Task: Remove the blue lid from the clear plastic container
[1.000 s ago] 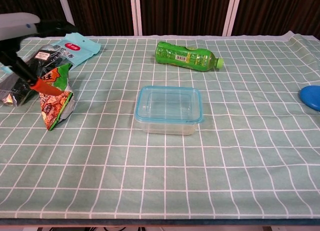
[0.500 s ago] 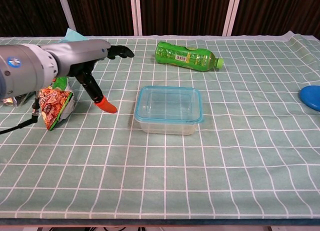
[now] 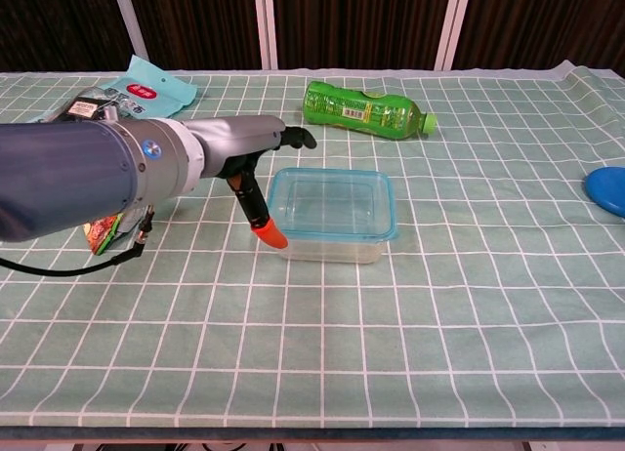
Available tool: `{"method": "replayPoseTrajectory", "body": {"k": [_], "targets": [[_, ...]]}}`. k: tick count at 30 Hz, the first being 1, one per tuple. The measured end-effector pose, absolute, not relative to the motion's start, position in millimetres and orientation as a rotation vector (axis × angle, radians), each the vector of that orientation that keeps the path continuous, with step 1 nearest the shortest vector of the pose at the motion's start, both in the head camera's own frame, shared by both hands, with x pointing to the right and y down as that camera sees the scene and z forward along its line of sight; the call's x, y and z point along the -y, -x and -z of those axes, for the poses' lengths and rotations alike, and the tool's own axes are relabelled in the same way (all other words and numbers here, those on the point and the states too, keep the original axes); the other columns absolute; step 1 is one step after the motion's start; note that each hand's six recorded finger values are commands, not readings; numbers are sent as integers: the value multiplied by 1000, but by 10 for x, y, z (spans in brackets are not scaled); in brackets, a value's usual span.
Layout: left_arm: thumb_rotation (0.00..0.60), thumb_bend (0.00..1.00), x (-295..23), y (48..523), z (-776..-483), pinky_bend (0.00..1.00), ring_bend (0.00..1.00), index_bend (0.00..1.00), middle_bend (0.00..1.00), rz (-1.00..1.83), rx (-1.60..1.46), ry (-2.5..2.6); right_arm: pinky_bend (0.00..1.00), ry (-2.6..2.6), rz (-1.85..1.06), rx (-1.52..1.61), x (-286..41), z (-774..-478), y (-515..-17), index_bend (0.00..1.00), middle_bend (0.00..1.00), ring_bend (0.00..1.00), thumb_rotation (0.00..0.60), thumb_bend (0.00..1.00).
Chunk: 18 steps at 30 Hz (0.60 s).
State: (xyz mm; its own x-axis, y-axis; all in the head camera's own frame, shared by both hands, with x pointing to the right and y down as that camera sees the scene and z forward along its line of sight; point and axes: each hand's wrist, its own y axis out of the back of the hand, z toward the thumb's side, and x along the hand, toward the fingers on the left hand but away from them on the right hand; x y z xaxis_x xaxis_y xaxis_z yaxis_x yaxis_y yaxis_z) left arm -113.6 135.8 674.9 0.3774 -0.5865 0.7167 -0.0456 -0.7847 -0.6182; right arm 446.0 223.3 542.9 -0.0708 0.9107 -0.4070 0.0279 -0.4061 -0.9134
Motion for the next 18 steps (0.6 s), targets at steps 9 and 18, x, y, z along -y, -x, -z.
{"method": "replayPoseTrajectory", "body": {"k": [9,18], "targets": [[600,0,-1306,897,-6931,34,0,0,0,1406,-498,2161,0,1494,-1581,1053,-2230,-5449,-4458,0,0,0,600,351],[600,112,-1210,718,-7038,376,250,253,224,1361,-500,2158,0,1500,-1592,1050,-2237,-5453,-4457,0,0,0,600,351]]}}
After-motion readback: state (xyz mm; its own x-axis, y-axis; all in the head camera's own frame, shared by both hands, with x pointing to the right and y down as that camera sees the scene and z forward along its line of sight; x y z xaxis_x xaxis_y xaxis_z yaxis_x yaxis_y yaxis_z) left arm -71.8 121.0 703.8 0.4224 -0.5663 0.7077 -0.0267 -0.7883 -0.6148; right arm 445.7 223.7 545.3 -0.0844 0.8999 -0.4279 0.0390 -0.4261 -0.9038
